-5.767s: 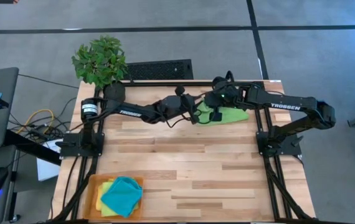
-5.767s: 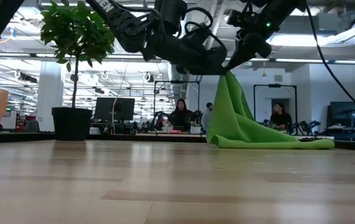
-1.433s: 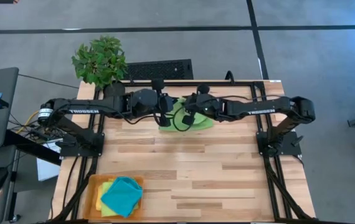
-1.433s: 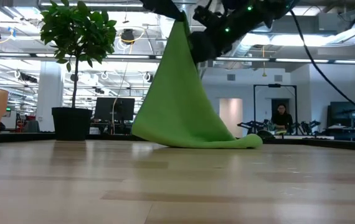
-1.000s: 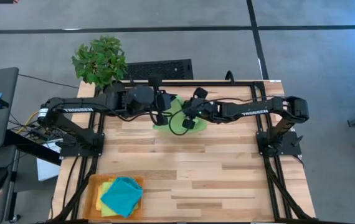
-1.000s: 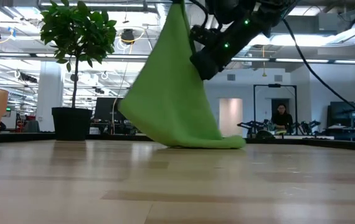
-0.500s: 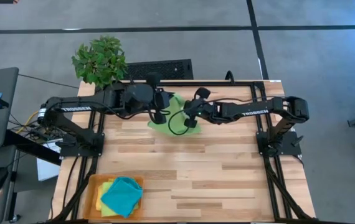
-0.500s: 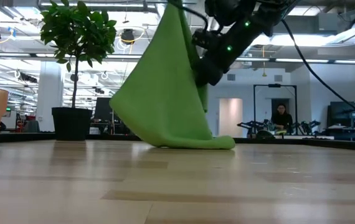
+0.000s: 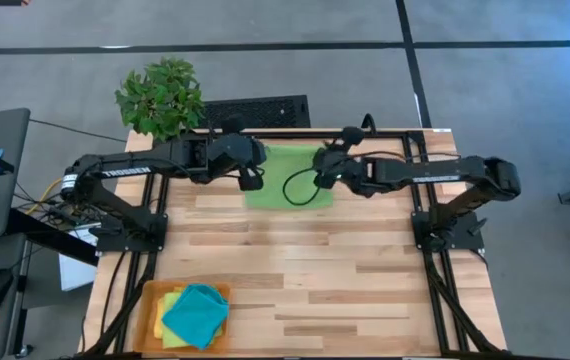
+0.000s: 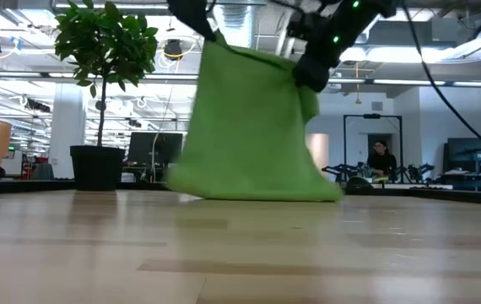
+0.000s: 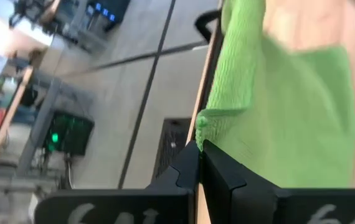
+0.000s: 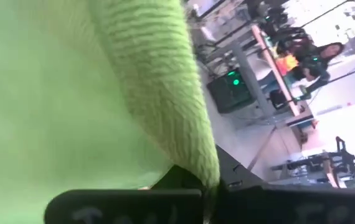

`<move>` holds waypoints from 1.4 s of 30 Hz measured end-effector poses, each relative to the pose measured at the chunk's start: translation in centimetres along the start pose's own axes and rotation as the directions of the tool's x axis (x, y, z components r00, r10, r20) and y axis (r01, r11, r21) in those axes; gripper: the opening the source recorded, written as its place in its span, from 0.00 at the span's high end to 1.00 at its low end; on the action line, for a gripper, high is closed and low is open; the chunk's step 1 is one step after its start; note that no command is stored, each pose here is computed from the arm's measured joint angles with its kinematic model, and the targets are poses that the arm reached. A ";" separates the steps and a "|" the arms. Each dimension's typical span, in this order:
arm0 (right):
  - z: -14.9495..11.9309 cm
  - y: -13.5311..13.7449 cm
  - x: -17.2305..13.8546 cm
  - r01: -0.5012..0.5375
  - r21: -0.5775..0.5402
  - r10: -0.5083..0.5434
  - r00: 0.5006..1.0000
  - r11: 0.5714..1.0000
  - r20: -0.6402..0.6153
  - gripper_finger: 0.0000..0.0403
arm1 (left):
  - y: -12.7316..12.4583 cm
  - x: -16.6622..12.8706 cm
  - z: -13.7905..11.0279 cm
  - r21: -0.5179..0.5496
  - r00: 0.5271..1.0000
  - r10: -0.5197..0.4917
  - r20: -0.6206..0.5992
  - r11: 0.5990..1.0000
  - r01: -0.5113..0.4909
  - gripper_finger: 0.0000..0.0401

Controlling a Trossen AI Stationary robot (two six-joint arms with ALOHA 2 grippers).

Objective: Fold microfiber towels
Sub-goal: Fold the green towel

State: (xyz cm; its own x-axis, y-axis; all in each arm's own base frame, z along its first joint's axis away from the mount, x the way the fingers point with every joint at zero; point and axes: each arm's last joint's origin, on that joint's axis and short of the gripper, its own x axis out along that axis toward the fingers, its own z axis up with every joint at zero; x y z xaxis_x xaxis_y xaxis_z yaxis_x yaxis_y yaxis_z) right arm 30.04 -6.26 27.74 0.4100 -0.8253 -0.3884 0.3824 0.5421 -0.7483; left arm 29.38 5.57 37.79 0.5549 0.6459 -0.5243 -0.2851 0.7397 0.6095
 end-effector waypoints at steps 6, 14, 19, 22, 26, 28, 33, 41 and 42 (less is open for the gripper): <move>-0.5 -3.7 -0.4 0.065 0.035 -0.066 0.998 0.997 0.021 0.98 | 1.7 2.0 -0.3 -0.112 0.995 0.090 0.033 0.990 -0.085 1.00; -0.8 -6.4 1.4 0.172 0.012 -0.172 0.985 0.985 0.007 0.99 | 3.7 3.2 0.1 -0.130 0.970 0.197 0.141 0.975 -0.179 1.00; -0.5 -6.5 0.4 0.173 0.011 -0.173 0.984 0.985 0.042 0.97 | 3.4 3.2 -0.1 -0.075 0.977 0.178 0.117 0.983 -0.170 1.00; -0.4 -5.5 -0.5 0.121 -0.011 -0.120 0.992 0.993 0.047 0.97 | 2.5 3.2 -0.8 -0.052 0.992 0.109 0.060 0.993 -0.106 1.00; -1.2 -3.3 -1.5 -0.023 -0.044 0.023 1.000 0.999 -0.004 0.99 | 1.2 2.9 -1.4 -0.052 0.999 -0.033 0.021 0.998 0.035 1.00; -1.8 -2.3 -2.2 -0.085 -0.037 0.083 0.995 0.996 -0.047 0.99 | 0.4 2.7 -1.5 -0.054 0.992 -0.122 0.021 0.991 0.123 1.00; -2.8 -0.2 -4.2 -0.191 0.022 0.193 0.974 0.981 -0.119 0.97 | -2.7 3.2 -2.7 -0.054 0.963 -0.268 -0.001 0.962 0.267 1.00; -3.1 2.7 -7.9 -0.451 0.101 0.460 0.882 0.887 -0.101 0.98 | -7.6 3.7 -5.0 -0.130 0.904 -0.426 -0.043 0.899 0.417 1.00; -3.0 3.0 -8.4 -0.477 0.105 0.486 0.869 0.873 -0.091 0.98 | -8.1 3.5 -5.1 -0.143 0.895 -0.445 -0.044 0.889 0.435 1.00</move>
State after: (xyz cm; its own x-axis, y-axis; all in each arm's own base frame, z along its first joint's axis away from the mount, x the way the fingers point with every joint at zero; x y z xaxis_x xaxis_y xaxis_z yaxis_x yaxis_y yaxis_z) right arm 25.27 1.83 27.12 0.4666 -0.4684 -0.7503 0.2253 0.8832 -0.4113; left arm 29.63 2.83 28.00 0.5892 0.2570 -0.7660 -0.1241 0.9656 0.2285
